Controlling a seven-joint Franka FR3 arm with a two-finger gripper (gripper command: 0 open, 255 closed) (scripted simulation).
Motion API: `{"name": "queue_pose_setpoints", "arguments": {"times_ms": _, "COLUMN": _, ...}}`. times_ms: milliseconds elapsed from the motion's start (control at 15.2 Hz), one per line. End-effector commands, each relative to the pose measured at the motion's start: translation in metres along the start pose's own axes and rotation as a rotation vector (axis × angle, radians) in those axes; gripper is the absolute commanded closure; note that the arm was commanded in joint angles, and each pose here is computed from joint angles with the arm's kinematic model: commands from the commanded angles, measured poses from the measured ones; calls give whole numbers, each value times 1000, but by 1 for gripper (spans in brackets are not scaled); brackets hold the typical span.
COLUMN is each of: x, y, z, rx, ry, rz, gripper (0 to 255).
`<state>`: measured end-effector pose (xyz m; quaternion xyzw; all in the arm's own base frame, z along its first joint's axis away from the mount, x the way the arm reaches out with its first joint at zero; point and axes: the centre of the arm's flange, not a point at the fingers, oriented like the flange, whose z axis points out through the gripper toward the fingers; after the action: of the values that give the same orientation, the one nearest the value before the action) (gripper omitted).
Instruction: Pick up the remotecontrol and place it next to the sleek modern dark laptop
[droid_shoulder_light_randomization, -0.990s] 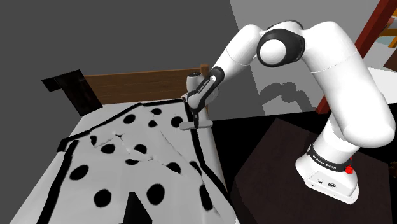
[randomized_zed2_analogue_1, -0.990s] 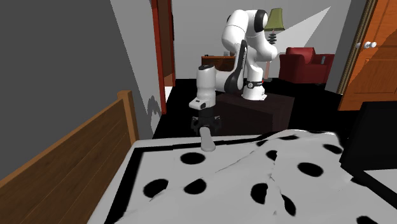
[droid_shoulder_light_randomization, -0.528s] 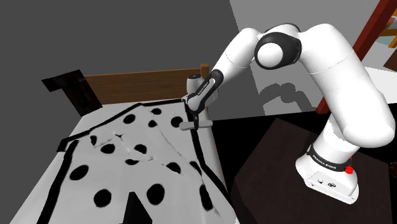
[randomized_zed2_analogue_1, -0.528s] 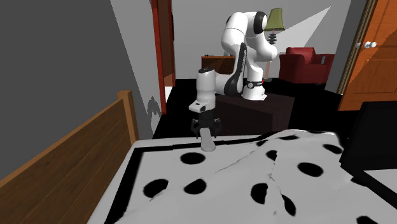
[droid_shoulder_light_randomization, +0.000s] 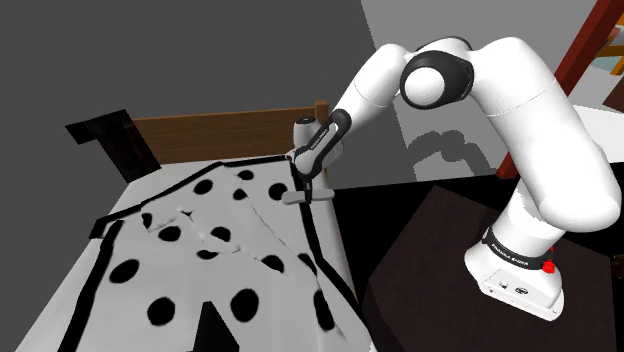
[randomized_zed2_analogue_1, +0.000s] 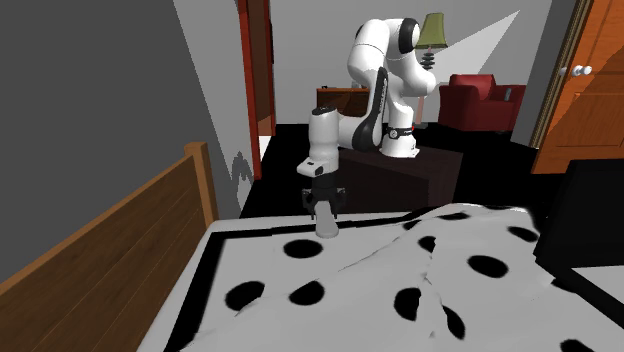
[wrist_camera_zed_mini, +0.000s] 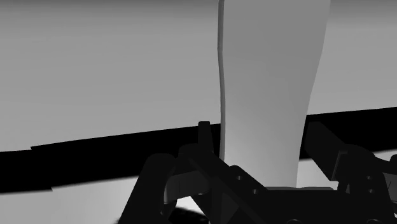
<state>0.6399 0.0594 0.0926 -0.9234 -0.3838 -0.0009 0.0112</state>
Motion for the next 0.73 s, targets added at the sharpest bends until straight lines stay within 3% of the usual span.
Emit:
{"name": "queue_pose_setpoints", "arguments": {"times_ms": 0, "x": 0, "y": 0, "z": 0, "rx": 0, "ry": 0, "rz": 0, "gripper": 255}}
{"name": "queue_pose_setpoints", "arguments": {"times_ms": 198, "x": 0, "y": 0, "z": 0, "rx": 0, "ry": 0, "rz": 0, "gripper": 255}}
{"name": "queue_pose_setpoints", "arguments": {"times_ms": 660, "x": 0, "y": -1, "z": -37, "rx": 0, "ry": 0, "rz": 0, "gripper": 255}}
